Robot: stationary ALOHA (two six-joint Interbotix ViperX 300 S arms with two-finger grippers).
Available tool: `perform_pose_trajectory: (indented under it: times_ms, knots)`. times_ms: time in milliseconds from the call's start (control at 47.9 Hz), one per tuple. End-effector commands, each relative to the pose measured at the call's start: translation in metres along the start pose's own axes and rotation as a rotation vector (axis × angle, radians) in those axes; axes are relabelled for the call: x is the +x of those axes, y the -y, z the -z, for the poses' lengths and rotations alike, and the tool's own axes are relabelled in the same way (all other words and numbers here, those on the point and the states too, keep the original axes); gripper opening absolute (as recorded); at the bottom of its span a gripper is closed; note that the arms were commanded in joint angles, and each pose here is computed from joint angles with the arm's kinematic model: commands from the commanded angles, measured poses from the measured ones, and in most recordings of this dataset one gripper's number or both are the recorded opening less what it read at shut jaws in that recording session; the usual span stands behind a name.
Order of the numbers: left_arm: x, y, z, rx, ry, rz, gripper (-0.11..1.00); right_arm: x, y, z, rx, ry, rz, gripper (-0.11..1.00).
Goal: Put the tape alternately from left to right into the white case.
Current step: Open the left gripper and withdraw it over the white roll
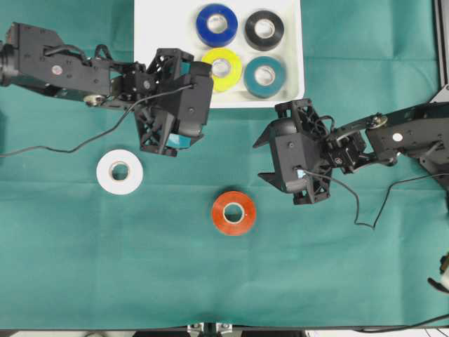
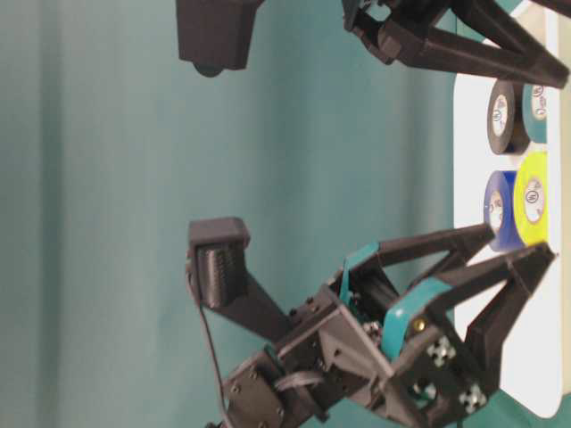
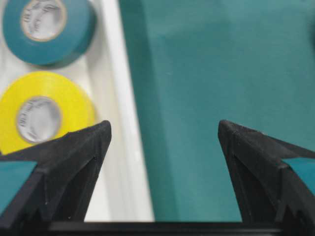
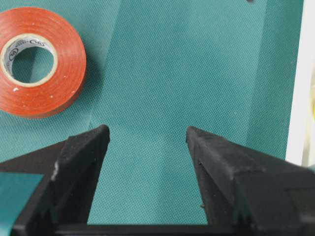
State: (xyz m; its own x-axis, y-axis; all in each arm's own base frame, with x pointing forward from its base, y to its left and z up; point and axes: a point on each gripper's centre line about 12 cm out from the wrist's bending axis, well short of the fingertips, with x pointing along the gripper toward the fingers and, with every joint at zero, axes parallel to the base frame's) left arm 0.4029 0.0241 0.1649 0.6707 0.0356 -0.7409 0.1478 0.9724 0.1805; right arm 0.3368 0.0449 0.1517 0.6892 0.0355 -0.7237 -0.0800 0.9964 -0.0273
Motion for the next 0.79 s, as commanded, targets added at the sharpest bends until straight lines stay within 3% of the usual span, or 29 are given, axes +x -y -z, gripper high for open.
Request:
perform_pose_trajectory:
  times_ms: [0,480,773]
  knots:
    - [-0.012,0.004,-0.007,-0.013,0.031,0.002,0.44,-0.003,-0.001,-0.007,0.003,0.026,-0.007,0.71]
    - [-0.018,0.042,0.015,-0.102,-0.024,0.07,0.44,-0.003,-0.001,-0.006,0.003,0.027,-0.009,0.71]
    - [-0.02,0.048,0.023,-0.154,-0.042,0.079,0.44,-0.003,-0.002,-0.007,0.002,0.028,-0.01,0.71]
